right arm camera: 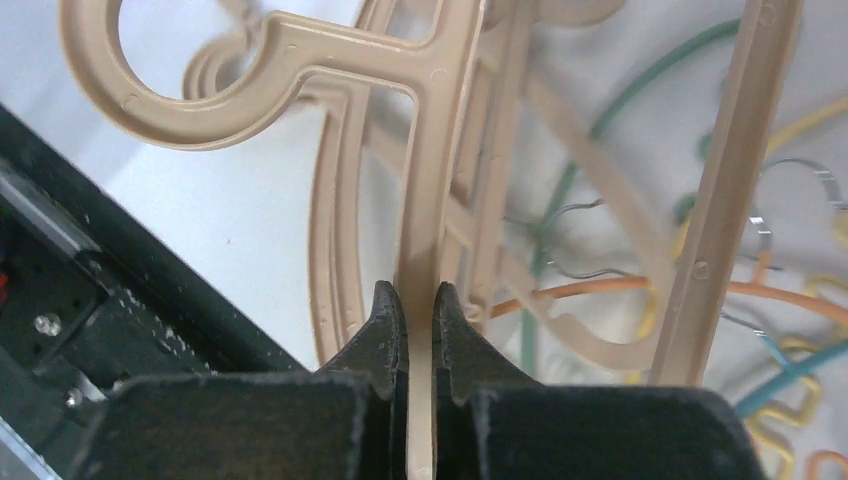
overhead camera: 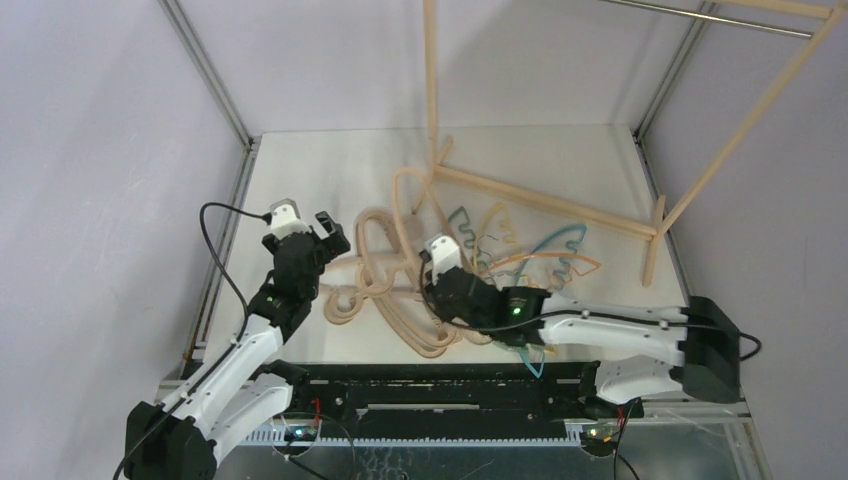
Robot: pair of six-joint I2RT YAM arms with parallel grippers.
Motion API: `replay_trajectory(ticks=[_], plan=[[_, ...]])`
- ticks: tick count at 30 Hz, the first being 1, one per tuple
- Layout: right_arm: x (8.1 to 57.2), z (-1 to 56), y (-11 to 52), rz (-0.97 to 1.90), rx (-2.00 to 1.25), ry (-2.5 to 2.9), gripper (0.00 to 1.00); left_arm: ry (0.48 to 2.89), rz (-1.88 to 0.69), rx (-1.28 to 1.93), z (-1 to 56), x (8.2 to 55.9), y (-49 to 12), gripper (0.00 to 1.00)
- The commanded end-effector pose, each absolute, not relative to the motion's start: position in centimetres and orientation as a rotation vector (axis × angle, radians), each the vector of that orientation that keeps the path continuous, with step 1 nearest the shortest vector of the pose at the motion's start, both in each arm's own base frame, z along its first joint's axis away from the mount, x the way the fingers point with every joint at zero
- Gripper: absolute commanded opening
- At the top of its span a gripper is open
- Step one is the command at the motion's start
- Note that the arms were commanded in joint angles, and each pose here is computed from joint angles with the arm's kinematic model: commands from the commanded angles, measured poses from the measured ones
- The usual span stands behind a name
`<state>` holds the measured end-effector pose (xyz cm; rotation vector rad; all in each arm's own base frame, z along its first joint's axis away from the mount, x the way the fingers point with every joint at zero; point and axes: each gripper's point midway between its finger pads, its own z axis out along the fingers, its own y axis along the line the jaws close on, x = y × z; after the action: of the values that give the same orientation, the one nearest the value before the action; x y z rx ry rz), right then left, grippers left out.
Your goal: Organize the hangers
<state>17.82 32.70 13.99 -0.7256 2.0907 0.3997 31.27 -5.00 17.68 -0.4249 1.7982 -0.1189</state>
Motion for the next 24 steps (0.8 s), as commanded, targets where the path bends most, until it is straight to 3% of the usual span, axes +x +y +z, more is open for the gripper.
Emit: replay_trajectory(ticks=[1, 7, 15, 24], plan=[[20.3, 18.6, 29.2, 0.37, -0.559, 2.035, 0.0, 1.746, -0.12, -0.469, 18.5, 31.3, -4.4, 1.0], [24.7, 24.2, 23.6, 0.342, -0.291, 1.924, 0.0, 1.714, -0.128, -0.496, 18.9, 31.0, -4.0, 1.0], [28.4, 36.8, 16.0, 0.46, 0.116, 1.525, 0.0, 1.726, -0.15, -0.486, 18.9, 31.2, -4.5, 1.0], [32.3, 44.4, 10.5, 0.438, 0.293, 1.297, 0.0, 1.718, -0.14, -0.486, 19.1, 31.1, -4.2, 1.0]])
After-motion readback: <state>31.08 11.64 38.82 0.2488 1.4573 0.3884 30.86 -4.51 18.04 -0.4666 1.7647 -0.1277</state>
